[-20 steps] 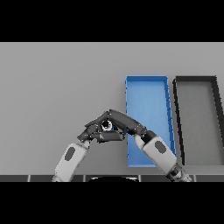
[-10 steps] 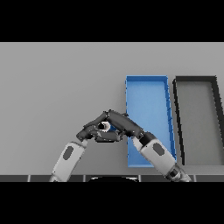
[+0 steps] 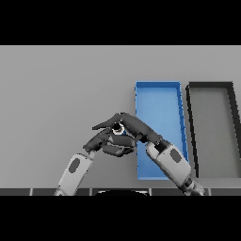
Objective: Pick up the blue pipe and place it into the blue bin.
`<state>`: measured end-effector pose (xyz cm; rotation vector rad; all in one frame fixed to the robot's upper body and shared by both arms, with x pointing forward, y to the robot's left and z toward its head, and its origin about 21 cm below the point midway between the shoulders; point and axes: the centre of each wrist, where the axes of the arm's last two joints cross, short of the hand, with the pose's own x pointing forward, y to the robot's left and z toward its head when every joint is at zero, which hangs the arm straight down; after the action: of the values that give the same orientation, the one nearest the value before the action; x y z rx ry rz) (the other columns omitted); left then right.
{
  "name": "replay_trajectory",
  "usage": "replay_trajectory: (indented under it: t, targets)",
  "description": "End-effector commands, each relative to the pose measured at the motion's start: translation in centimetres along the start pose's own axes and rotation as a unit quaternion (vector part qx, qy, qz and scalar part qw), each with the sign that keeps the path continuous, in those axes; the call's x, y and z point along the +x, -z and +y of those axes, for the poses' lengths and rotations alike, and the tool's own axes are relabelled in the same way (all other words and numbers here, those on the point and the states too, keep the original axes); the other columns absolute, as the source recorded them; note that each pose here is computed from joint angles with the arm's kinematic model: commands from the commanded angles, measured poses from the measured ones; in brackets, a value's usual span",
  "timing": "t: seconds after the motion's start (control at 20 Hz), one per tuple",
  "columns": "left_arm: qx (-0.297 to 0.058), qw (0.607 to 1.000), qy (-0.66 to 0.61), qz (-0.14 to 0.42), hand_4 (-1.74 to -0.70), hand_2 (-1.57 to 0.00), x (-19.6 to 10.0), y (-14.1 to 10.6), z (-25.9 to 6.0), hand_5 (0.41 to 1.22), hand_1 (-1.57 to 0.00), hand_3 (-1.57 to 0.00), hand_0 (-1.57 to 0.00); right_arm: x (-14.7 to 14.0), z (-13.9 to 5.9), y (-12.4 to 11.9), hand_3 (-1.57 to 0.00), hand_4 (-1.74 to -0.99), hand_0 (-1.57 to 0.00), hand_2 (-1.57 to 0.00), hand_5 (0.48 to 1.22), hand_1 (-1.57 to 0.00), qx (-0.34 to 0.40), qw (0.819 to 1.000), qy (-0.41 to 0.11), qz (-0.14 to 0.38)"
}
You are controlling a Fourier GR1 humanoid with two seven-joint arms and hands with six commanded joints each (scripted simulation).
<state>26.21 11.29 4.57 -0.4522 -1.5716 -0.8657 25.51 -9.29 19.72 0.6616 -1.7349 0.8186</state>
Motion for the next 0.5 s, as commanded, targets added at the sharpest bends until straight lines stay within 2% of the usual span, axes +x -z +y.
replay_trajectory:
  t: [0.0,0.15,0.3,0.45]
  targets:
    - [0.0,1.0,-0.002,0.0,-0.91,-0.01,-0.2,-0.1,-0.1,0.47,-0.01,-0.01,-0.02,0.9,-0.4,0.1,-1.57,-1.741,-1.57,-1.57,1.221,-1.57,-0.004,1.0,0.016,-0.005]
    - [-0.001,1.0,0.005,0.004,-0.91,-0.01,0.1,0.0,0.3,0.45,-0.01,-0.01,-0.01,4.2,-1.9,0.8,-1.57,-1.741,-1.57,-1.57,1.221,-1.57,0.003,0.999,0.032,-0.022]
    - [-0.009,1.0,-0.002,0.008,-0.91,0.0,-0.2,-0.1,0.3,0.437,0.0,0.0,0.0,7.8,-4.0,1.9,-1.57,-1.741,-1.57,-1.57,1.221,-1.57,0.007,0.997,0.029,-0.068]
    - [-0.001,1.0,0.0,0.018,-0.9,0.0,0.1,-0.2,0.3,0.432,0.0,0.0,0.0,10.6,-7.4,1.8,-1.57,-1.741,-1.57,-1.57,1.221,-1.57,-0.085,0.992,-0.004,-0.09]
